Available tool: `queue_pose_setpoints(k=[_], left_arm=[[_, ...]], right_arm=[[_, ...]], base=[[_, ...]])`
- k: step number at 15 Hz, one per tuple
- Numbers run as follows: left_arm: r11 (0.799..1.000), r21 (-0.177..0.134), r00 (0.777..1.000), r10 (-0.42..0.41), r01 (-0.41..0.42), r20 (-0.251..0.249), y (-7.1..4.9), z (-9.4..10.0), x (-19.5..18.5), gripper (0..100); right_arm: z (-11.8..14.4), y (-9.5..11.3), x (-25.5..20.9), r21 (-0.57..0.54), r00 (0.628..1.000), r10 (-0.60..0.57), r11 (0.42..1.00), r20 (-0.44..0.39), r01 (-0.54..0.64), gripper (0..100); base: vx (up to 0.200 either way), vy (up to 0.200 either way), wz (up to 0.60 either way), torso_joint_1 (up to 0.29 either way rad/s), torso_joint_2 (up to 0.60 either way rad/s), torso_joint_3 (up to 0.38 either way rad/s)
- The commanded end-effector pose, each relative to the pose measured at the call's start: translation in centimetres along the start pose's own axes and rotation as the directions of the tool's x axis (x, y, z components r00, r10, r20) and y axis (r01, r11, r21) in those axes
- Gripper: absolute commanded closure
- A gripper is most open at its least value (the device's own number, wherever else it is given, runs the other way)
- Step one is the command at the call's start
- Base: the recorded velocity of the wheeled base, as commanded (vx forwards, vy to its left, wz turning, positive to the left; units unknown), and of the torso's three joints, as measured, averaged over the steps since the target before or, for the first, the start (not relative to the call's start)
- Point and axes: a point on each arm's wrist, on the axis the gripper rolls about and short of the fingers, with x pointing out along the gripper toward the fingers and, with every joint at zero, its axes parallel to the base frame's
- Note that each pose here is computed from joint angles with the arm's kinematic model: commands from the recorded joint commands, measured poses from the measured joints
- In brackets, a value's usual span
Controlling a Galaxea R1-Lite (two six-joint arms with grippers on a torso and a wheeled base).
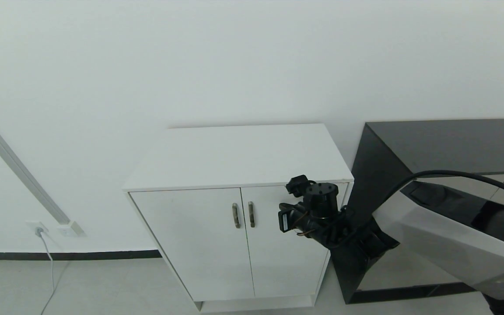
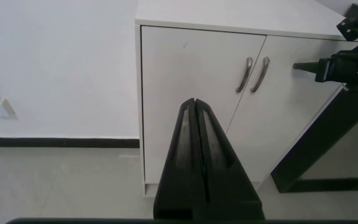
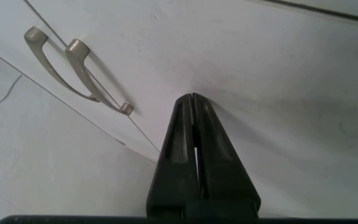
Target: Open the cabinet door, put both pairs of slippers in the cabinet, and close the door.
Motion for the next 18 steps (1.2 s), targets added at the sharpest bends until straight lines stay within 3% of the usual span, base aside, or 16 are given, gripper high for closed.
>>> queue_pose_setpoints(k=[1,5,11,18], left_arm=[[1.000,0.000,1.000,0.000,0.000,-0.001,0.0,0.0,0.0,100],[1.000,0.000,1.000,0.000,0.000,-0.001,0.0,0.0,0.0,100],[1.000,-0.002,1.000,0.002,-0.002,-0.001,0.0,0.0,0.0,100],[1.000,0.000,1.000,0.000,0.000,-0.001,0.0,0.0,0.0,100]], right_arm=[[-0.1,-0.2,0.2,0.000,1.000,-0.008,1.000,0.002,0.008,100],[0.2,-0.2,-0.3,0.002,1.000,-0.006,1.000,0.004,0.006,100],[2.7,1.1,-5.7,-0.003,0.999,0.032,0.999,0.022,-0.031,100],[3.3,-1.8,-14.3,0.008,0.998,-0.035,0.999,0.044,0.034,100]], base=[[0.000,0.000,0.00,0.000,0.00,0.000],[0.000,0.000,0.00,0.000,0.00,0.000],[0.000,0.000,0.00,0.000,0.00,0.000],[0.000,0.000,0.00,0.000,0.00,0.000]])
